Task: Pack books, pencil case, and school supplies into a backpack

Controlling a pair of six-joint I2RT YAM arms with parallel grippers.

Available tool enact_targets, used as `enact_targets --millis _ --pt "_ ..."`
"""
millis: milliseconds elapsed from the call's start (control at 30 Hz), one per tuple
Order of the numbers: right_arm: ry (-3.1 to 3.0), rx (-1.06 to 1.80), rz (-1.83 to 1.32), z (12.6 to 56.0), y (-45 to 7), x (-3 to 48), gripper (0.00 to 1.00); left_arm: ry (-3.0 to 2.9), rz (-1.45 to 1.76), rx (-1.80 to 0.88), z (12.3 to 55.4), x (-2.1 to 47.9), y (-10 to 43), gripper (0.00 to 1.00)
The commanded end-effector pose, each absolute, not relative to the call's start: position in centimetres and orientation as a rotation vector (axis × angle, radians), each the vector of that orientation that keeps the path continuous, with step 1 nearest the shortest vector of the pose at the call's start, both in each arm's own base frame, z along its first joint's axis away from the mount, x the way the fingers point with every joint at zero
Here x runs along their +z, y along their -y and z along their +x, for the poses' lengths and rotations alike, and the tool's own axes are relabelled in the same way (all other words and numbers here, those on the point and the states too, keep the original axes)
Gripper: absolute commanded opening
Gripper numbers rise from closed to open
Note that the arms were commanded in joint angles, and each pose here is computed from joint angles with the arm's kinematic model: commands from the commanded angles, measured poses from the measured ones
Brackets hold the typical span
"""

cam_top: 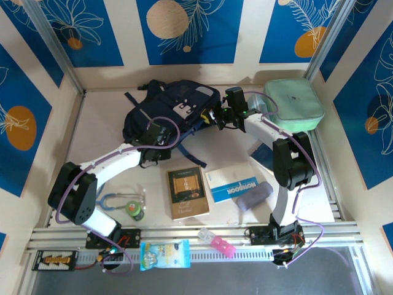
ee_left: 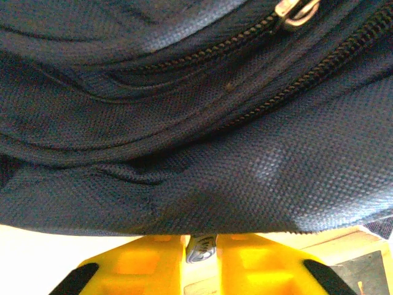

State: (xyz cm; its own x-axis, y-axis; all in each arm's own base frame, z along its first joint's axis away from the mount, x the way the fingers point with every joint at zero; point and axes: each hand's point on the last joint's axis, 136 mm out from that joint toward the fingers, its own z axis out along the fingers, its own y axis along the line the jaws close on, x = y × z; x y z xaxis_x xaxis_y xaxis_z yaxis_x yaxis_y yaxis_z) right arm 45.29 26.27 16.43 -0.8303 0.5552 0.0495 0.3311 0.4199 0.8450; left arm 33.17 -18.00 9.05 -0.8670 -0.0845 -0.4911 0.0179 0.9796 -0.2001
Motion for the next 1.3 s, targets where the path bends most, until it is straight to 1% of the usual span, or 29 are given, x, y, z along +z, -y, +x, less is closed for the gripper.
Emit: enact_targets --millis 0,67,233,467,567,600,700,867,1167,1233,1267 --pt "-2.322 1.401 0.728 46.8 -25.7 19.9 0.02 -2.595 -0.068 -0.241 33.0 9.3 17.0 0.13" --pt "-2.326 1.387 0.739 46.9 -25.4 19.6 0.02 -2.582 -0.062 -0.229 32.9 9.7 16.7 0.06" --pt "-2.328 1.366 0.764 47.1 -24.7 18.8 0.02 -2.571 -0.063 -0.210 32.5 10.1 15.8 0.00" --pt "-2.335 1.372 0.761 47.2 -24.9 18.6 0.02 -2.567 -0.075 -0.219 32.6 9.8 15.4 0.00" --pt "-2.338 1.383 0.755 47.0 -25.3 18.6 0.02 -2.553 -0.058 -0.274 32.9 9.7 16.2 0.00" --pt "-2.339 1.387 0.753 47.0 -25.4 18.6 0.02 -2.547 -0.053 -0.294 33.0 9.7 16.6 0.01" --pt "-2.342 1.412 0.748 46.9 -25.9 18.7 0.02 -2.523 -0.044 -0.341 33.5 9.7 17.3 0.10" --pt "-2.342 1.427 0.749 46.8 -26.3 18.8 0.02 -2.501 -0.045 -0.354 34.2 9.5 17.7 0.17" --pt "-2.341 1.433 0.744 46.7 -26.6 18.9 0.02 -2.524 -0.047 -0.332 34.5 8.4 17.7 0.20" --pt "-2.340 1.430 0.744 46.8 -26.5 18.9 0.02 -2.527 -0.047 -0.330 34.4 8.3 17.6 0.17" --pt "-2.341 1.428 0.743 46.7 -26.5 18.8 0.02 -2.531 -0.046 -0.327 34.3 8.1 17.6 0.14"
